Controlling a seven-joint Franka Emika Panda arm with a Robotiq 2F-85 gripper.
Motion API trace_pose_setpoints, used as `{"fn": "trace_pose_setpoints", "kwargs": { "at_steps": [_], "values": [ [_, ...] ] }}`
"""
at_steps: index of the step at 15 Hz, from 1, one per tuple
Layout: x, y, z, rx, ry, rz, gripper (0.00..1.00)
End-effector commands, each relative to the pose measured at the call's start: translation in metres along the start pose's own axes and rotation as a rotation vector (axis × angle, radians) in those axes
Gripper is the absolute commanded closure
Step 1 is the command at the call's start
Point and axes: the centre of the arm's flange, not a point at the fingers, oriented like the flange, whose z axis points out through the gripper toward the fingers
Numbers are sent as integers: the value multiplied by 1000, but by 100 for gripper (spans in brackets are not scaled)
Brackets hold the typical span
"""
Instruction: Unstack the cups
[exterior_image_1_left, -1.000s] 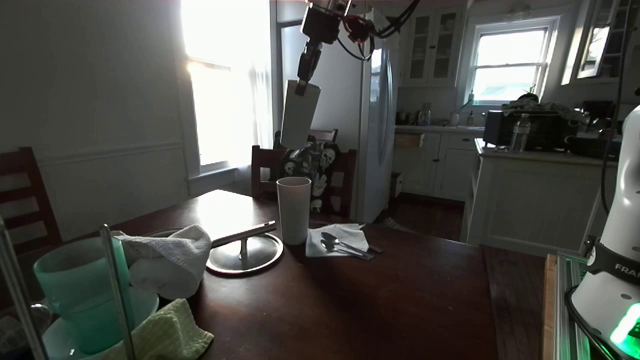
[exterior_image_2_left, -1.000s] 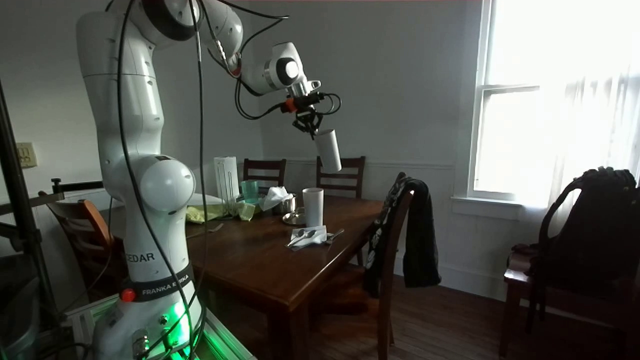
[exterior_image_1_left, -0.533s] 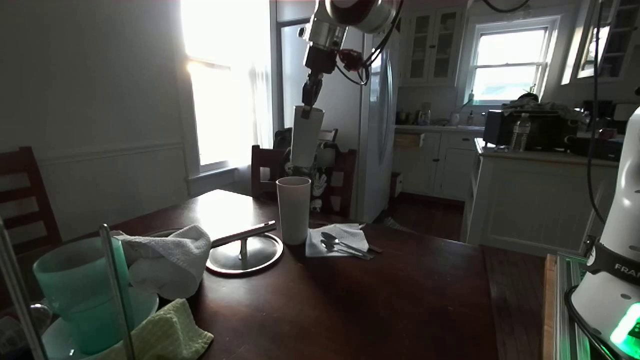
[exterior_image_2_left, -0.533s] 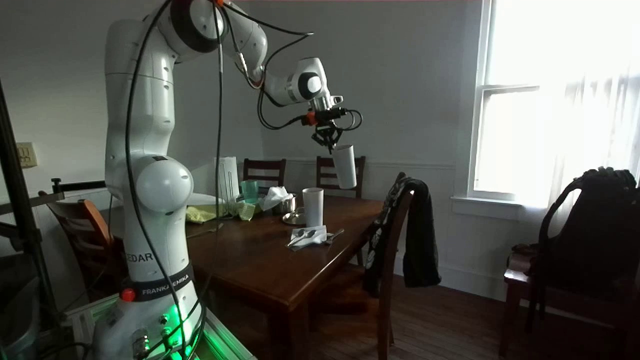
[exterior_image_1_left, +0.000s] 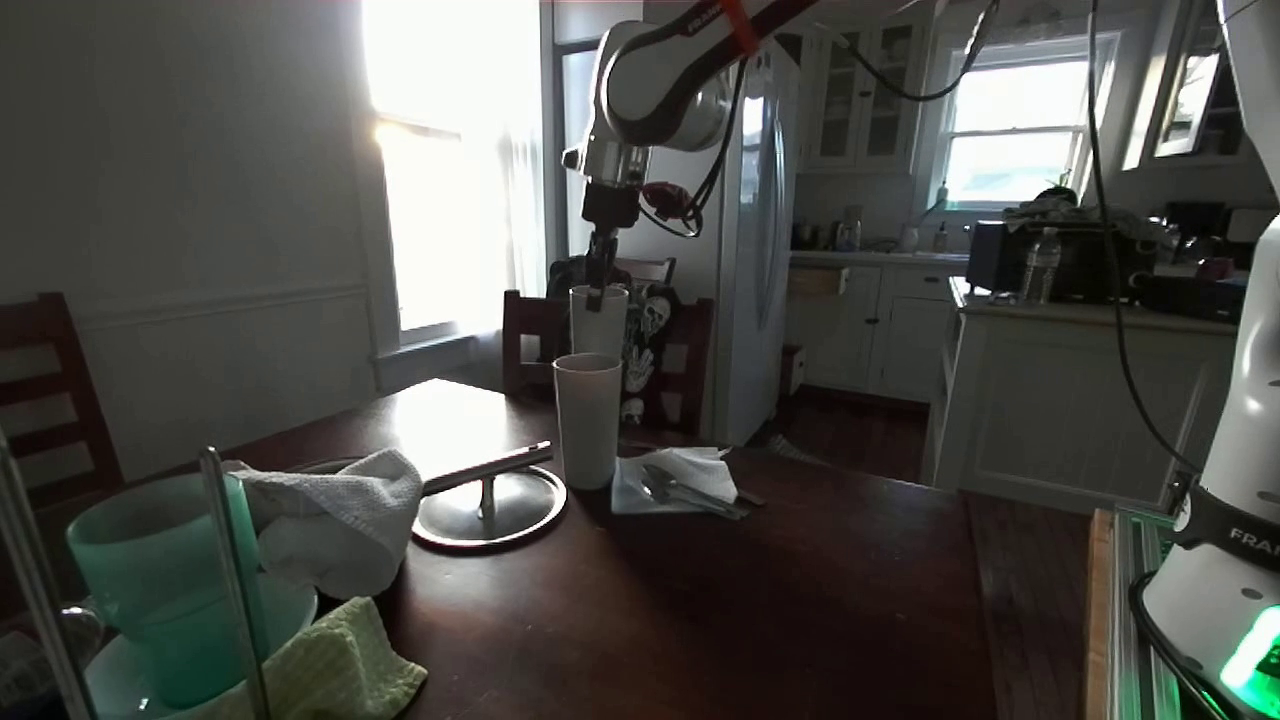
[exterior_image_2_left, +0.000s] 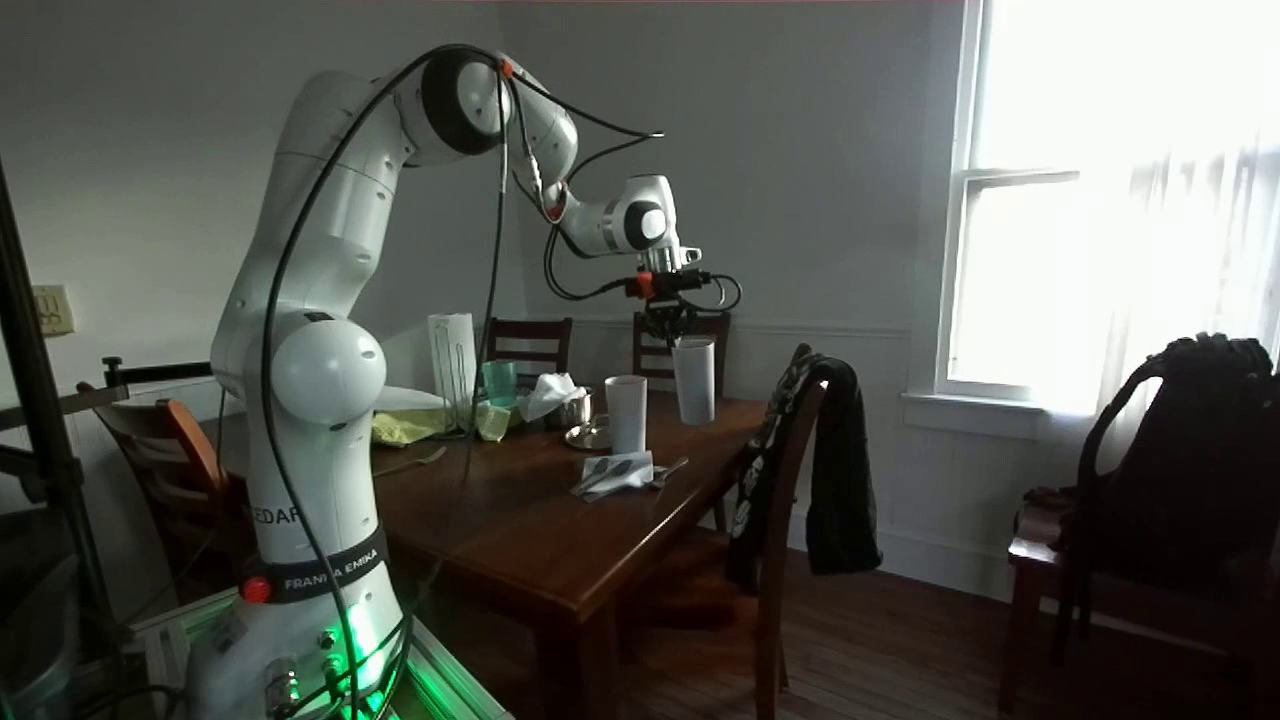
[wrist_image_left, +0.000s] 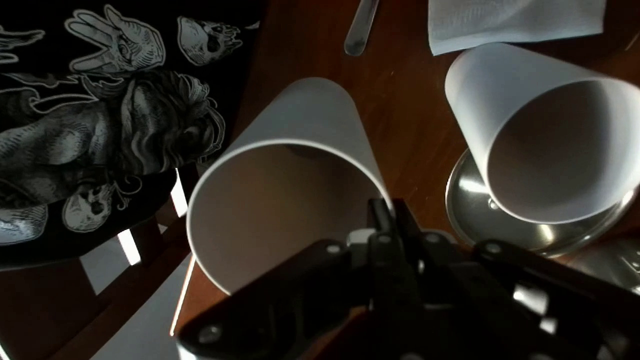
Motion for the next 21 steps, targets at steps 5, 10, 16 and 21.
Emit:
{"fn": "trace_pose_setpoints", "kwargs": {
  "at_steps": [5,10,16,21],
  "values": [
    [30,26,45,38,-8,-32,99],
    [33,30,68,45,-24,-29,99],
    [37,19,53,69,-26,-35,61],
    [27,-21,-5,76,-37,41,27]
  ]
}}
